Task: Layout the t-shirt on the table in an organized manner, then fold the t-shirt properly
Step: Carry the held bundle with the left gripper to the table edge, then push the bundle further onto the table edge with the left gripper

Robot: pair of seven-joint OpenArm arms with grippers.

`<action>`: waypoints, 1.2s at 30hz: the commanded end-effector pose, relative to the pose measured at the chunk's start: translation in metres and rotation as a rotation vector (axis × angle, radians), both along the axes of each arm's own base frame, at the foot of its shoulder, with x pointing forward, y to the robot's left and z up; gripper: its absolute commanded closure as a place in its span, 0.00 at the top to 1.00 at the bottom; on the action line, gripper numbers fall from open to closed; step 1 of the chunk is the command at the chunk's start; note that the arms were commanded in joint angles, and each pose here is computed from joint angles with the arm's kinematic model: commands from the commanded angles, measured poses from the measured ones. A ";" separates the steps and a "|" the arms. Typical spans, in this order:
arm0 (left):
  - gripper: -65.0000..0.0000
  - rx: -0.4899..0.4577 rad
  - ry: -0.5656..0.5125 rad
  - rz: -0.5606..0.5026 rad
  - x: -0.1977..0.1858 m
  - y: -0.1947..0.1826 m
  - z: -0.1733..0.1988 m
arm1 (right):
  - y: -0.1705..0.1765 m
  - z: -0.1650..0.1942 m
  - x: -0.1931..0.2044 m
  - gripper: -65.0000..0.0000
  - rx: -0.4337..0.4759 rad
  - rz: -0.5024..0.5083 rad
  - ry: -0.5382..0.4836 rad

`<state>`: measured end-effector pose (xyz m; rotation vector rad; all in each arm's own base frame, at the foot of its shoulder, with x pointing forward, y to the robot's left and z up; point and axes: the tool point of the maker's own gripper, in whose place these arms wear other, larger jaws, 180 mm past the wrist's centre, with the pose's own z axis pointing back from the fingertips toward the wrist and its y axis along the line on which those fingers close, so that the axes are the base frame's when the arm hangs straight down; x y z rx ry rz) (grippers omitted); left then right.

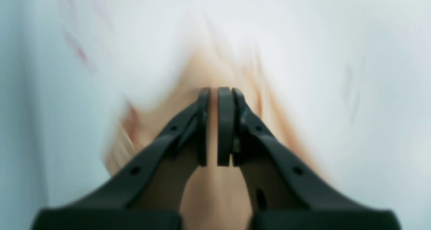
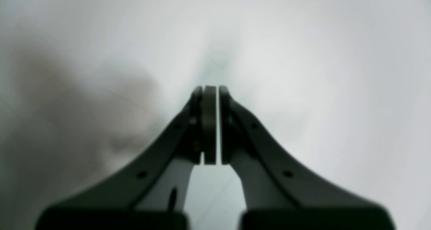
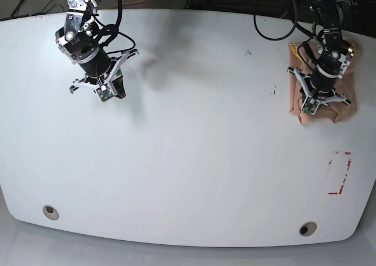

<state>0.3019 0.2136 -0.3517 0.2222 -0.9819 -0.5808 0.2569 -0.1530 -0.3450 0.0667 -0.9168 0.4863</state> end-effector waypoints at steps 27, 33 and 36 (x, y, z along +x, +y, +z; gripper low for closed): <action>0.04 -0.156 0.231 0.115 -0.085 -0.048 -0.056 | 0.001 0.009 0.000 0.02 0.014 0.007 -0.037; 0.04 -0.131 0.233 0.174 -0.091 -0.023 -0.056 | 0.002 0.008 -0.001 0.02 0.015 0.009 -0.032; 0.04 -0.112 0.234 0.192 -0.093 -0.010 -0.056 | 0.002 0.008 -0.001 0.02 0.015 0.009 -0.032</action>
